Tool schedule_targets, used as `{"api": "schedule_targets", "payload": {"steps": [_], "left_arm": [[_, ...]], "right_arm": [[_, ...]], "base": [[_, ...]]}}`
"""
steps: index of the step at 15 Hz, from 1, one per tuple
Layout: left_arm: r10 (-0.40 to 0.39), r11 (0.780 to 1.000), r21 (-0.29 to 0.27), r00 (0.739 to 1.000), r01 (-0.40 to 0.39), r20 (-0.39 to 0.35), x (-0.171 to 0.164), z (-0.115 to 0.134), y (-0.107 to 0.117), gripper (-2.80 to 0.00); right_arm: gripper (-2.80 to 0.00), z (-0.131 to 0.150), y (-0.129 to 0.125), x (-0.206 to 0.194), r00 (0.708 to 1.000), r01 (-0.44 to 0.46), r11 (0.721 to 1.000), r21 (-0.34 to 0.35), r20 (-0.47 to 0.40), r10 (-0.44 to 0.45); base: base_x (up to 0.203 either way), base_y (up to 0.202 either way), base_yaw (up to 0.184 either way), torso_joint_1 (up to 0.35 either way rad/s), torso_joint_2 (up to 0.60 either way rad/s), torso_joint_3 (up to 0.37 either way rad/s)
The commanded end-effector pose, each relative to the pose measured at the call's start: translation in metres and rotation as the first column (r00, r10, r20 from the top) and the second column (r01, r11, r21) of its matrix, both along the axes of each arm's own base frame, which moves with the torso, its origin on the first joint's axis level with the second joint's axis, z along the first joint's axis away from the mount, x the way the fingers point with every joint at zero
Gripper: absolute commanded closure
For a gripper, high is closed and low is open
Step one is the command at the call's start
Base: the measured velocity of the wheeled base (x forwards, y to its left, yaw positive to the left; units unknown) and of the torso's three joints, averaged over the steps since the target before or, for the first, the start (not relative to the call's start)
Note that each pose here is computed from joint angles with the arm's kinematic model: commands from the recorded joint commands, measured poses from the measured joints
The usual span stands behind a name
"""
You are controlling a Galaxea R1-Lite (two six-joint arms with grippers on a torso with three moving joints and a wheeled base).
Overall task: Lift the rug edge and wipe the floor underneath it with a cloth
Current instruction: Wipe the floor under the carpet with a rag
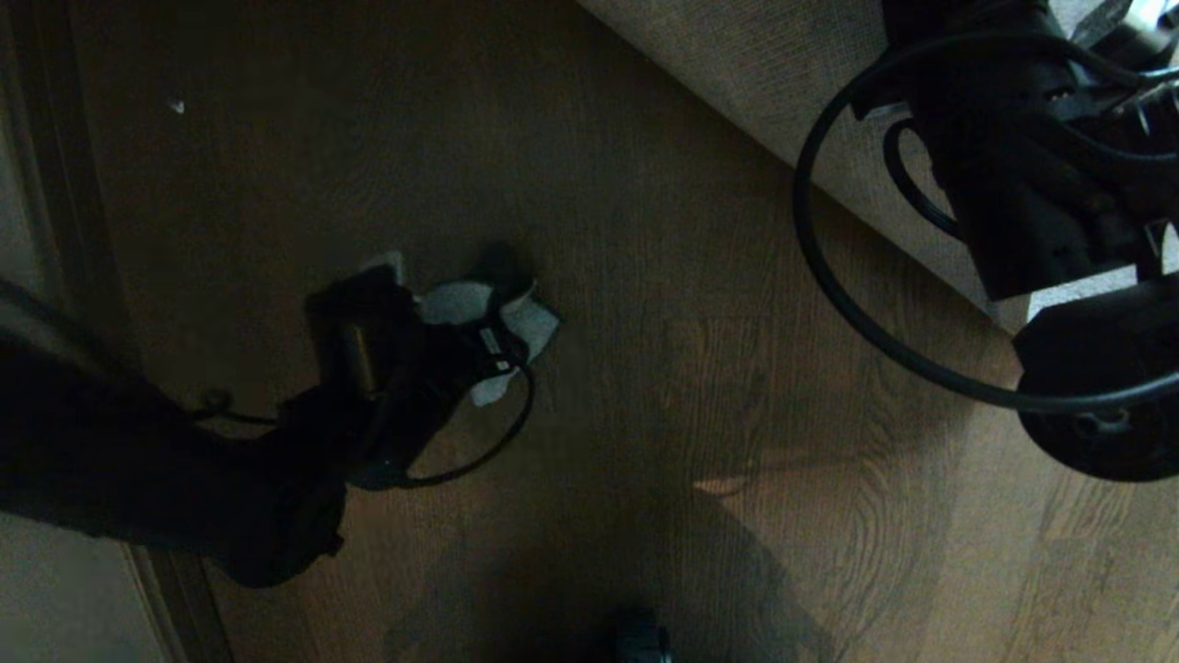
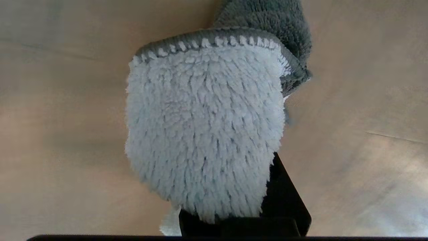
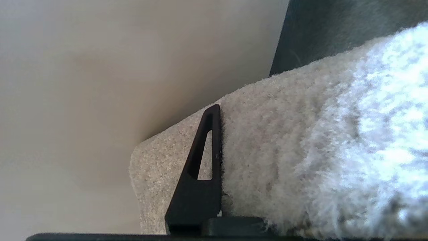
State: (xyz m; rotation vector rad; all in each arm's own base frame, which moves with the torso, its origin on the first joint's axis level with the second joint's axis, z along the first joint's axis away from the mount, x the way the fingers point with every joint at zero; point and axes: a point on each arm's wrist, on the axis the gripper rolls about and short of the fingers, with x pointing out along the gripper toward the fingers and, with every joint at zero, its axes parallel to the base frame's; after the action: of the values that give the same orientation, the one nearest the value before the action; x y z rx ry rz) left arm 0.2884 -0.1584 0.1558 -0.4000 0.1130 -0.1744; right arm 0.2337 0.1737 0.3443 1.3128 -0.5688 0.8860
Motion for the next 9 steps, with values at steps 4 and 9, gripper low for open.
{"api": "schedule_targets", "payload": {"steps": [4, 9], "left_arm": [[0.018, 1.000, 0.023, 0.999, -0.017, -0.044, -0.060, -0.001, 0.040, 0.00], [-0.202, 0.976, 0.059, 0.973, 0.209, -0.109, -0.112, -0.018, 0.011, 0.00]], "right_arm": [[0.00, 0.005, -0.004, -0.005, 0.999, -0.007, 0.999, 0.035, 0.042, 0.005], [0.00, 0.005, -0.005, -0.006, 0.999, -0.006, 0.999, 0.035, 0.044, 0.004]], "base": [[0.000, 0.000, 0.000, 0.000, 0.00, 0.000], [0.000, 0.000, 0.000, 0.000, 0.00, 0.000]]}}
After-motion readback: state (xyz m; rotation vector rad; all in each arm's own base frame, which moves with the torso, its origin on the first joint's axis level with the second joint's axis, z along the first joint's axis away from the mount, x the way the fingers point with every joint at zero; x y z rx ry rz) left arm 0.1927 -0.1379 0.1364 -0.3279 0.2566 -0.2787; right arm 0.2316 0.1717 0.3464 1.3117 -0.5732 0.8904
